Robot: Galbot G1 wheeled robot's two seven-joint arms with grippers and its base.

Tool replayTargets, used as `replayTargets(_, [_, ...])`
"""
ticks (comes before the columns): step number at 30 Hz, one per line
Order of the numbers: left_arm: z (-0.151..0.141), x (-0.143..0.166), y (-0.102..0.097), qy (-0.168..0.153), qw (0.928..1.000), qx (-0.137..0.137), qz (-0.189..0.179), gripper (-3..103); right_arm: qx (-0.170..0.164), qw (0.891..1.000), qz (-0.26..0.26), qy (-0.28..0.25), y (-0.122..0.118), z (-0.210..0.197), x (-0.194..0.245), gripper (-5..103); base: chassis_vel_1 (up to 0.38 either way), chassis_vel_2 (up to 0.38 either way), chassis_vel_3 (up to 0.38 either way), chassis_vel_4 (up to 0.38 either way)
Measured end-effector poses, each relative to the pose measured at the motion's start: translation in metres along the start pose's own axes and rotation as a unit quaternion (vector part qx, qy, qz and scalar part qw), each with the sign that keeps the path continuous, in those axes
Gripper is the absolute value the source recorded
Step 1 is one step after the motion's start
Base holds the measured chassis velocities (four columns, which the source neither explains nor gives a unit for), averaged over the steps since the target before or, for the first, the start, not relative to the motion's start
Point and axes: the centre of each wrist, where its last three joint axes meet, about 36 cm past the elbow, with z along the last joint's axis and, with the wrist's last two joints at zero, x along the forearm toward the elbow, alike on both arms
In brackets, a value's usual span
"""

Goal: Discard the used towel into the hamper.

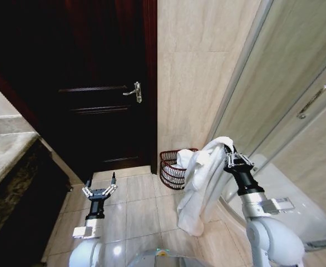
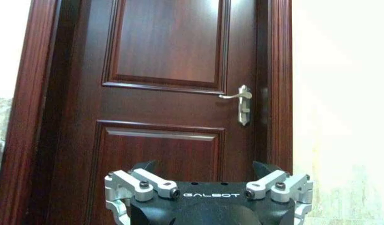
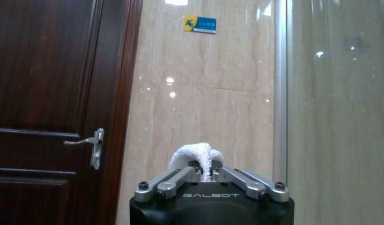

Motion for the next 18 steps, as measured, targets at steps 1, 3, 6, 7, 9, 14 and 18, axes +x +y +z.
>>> replayTargets(1, [0.0,0.0,-0.0001,0.0,1.0,0.0,0.0,100,0.0,1.0,0.0,0.0,0.0,-0.0001,-0.0001,4,-0.076,0.063,0.087,-0.074])
replayTargets(3, [0.0,-0.0003,-0.0002,0.0,1.0,0.0,0.001,100,0.001,1.0,0.0,-0.001,-0.0002,-0.0001,-0.0002,4,-0.076,0.042,0.076,-0.08])
replayTargets(6, [-0.0001,-0.0012,-0.0004,-0.002,1.0,0.0,0.001,100,0.002,1.0,0.0,-0.001,-0.0004,-0.0001,0.0,4,-0.067,0.057,0.055,-0.064])
replayTargets(7, [0.0,-0.0013,-0.0004,-0.002,1.0,0.0,0.001,100,0.002,1.0,0.0,-0.001,-0.0003,0.0001,0.0003,4,0.0,0.0,0.0,0.0])
replayTargets(9, [0.0002,-0.0012,-0.0004,-0.001,1.0,0.0,0.001,100,0.002,1.0,0.0,0.0,-0.0003,0.0002,0.0005,4,0.0,0.0,0.0,0.0])
replayTargets(14, [0.0005,0.0002,0.0031,0.002,1.0,-0.003,0.002,100,0.0,1.0,0.003,0.0,0.0003,0.0001,0.0001,4,0.0,0.0,0.0,0.0])
replayTargets(18, [0.001,-0.0008,0.0068,-0.003,1.0,0.0,0.002,100,-0.001,1.0,0.004,-0.001,0.0009,-0.0006,-0.0007,4,0.0,0.0,0.0,0.0])
